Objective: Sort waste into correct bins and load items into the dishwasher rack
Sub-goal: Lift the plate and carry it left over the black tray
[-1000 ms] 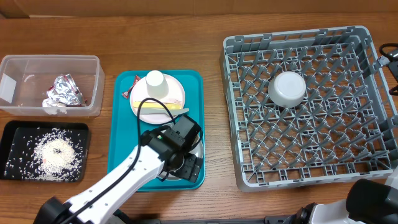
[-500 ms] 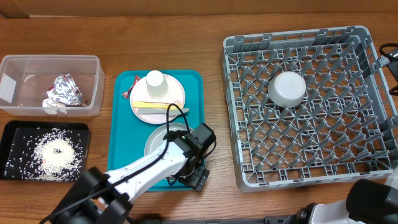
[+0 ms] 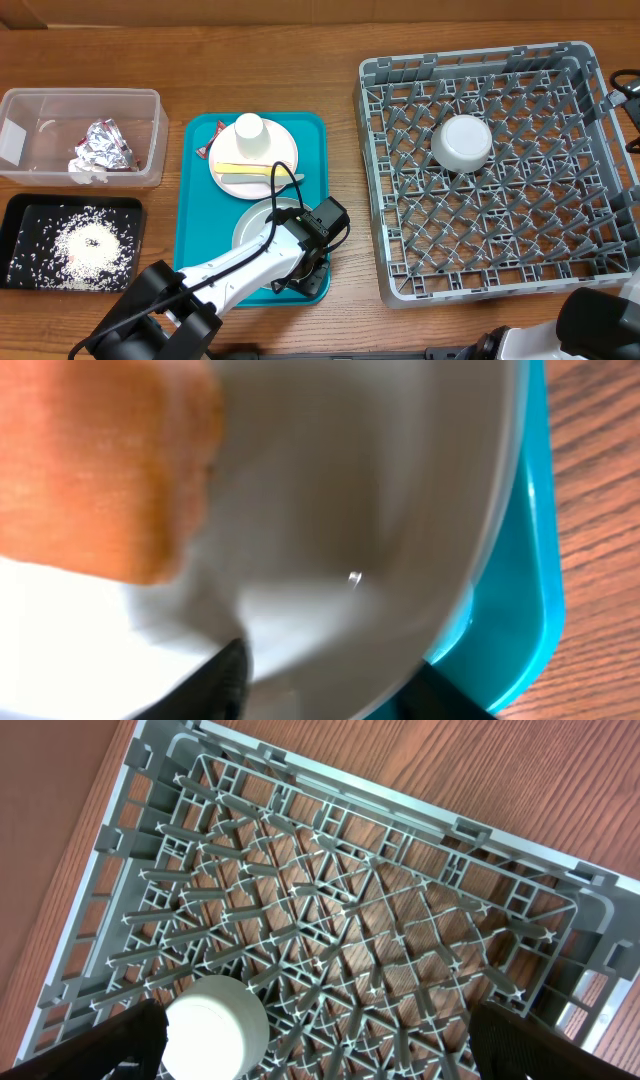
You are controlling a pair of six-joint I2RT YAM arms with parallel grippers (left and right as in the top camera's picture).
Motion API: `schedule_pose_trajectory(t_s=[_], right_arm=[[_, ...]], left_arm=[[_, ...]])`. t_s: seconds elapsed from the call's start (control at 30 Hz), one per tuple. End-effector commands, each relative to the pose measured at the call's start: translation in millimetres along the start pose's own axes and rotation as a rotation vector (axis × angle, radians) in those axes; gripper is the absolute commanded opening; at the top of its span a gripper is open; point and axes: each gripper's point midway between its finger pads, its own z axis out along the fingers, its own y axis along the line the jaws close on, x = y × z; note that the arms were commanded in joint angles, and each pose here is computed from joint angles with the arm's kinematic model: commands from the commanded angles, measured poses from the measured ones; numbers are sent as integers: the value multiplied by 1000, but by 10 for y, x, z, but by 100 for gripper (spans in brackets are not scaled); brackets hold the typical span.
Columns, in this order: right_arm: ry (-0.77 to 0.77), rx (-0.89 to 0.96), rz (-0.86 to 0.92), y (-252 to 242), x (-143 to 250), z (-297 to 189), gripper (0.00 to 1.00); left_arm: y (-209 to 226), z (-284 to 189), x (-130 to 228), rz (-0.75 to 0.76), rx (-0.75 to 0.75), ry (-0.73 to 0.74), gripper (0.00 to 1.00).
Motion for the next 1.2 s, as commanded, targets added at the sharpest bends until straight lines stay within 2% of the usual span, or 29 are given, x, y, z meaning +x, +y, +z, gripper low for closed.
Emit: schedule_pose_trajectory(t_s=[0.0, 0.03, 0.13, 0.23, 0.43, 0.73, 0.97, 1.17], right_arm=[[-9, -6, 7, 9, -27, -19, 100], [-9, -6, 8, 8, -26, -18, 100], [-9, -6, 7, 9, -27, -19, 100], [-9, -6, 7, 9, -27, -19, 100], [-9, -6, 7, 9, -27, -19, 100], [-9, -6, 8, 9, -27, -19, 100], [-9, -6, 7, 8, -26, -18, 100], [-9, -6, 8, 9, -27, -19, 100]], left_arm=[[12, -15, -69, -16, -16, -19, 31], [11, -15, -70, -16, -16, -20, 26], [11, -15, -67, -30, -16, -19, 19], [15, -20, -52, -66, -17, -12, 4], [5, -151, -72, -121, -24, 0, 4], [22, -609, -306, -126, -62, -57, 4], [265, -941, -347, -208, -87, -34, 4], [598, -1239, -367, -313, -167, -44, 4]])
